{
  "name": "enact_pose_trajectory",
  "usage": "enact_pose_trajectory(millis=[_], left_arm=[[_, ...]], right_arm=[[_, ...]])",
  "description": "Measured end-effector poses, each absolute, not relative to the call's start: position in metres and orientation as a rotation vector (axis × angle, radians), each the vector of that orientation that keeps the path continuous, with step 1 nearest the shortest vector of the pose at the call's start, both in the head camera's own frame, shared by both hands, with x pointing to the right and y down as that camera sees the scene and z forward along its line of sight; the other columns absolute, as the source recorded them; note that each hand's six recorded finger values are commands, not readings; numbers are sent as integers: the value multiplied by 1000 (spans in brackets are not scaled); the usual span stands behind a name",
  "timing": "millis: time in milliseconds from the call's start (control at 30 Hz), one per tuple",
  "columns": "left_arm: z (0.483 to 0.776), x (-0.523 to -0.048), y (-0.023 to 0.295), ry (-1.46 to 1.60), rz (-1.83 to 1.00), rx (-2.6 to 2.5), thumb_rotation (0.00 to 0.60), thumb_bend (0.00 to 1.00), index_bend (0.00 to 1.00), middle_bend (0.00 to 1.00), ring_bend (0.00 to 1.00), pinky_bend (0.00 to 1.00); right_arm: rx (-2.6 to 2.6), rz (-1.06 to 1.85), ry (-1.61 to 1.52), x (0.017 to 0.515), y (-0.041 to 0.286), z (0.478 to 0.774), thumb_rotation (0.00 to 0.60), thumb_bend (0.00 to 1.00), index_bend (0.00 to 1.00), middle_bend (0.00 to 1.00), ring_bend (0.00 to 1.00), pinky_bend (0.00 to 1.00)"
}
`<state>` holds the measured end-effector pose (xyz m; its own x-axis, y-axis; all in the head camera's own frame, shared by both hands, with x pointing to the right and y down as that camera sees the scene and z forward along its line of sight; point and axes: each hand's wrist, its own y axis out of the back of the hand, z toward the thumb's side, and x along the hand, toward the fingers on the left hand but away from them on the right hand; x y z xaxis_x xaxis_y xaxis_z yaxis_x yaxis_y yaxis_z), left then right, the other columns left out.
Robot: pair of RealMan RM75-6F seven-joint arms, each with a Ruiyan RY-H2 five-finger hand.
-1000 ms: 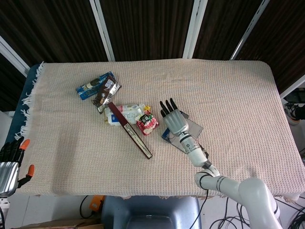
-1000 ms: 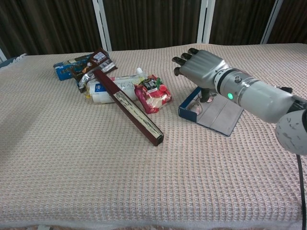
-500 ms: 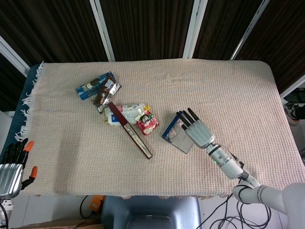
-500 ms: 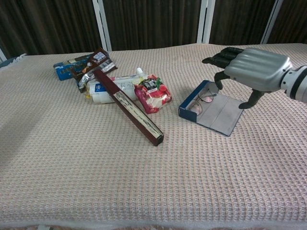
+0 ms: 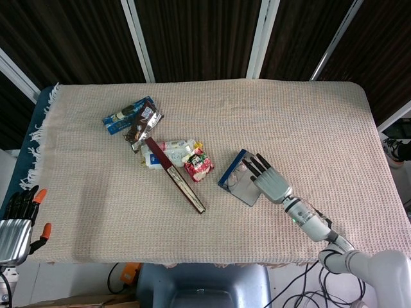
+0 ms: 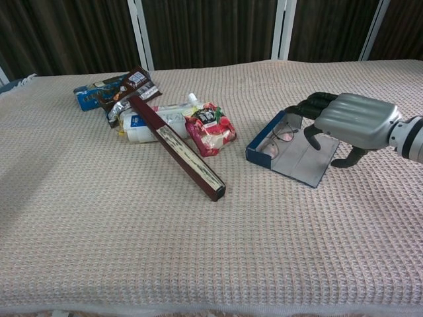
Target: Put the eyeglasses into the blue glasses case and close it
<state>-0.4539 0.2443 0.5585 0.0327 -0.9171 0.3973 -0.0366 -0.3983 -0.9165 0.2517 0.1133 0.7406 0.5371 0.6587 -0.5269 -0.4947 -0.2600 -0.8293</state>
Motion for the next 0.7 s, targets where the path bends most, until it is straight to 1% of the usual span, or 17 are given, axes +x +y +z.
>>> enact_pose_trajectory(millis=[100, 300, 700], left_arm=[[559, -454, 244, 1000, -1464, -1550, 600, 421, 0, 0, 0, 50], [558, -455, 244, 1005, -1467, -1546, 600, 421, 0, 0, 0, 49], [559, -455, 243, 1003, -1468, -1545, 600, 421, 0, 0, 0, 50]], right_arm=[[-1481, 1102, -148, 249, 116, 747, 600, 401, 636, 72, 0, 0], [-1492, 1110, -143, 248, 116, 755, 600, 402, 621, 72, 0, 0], [-1480, 1100, -146, 252, 116, 749, 600, 402, 603, 72, 0, 0]])
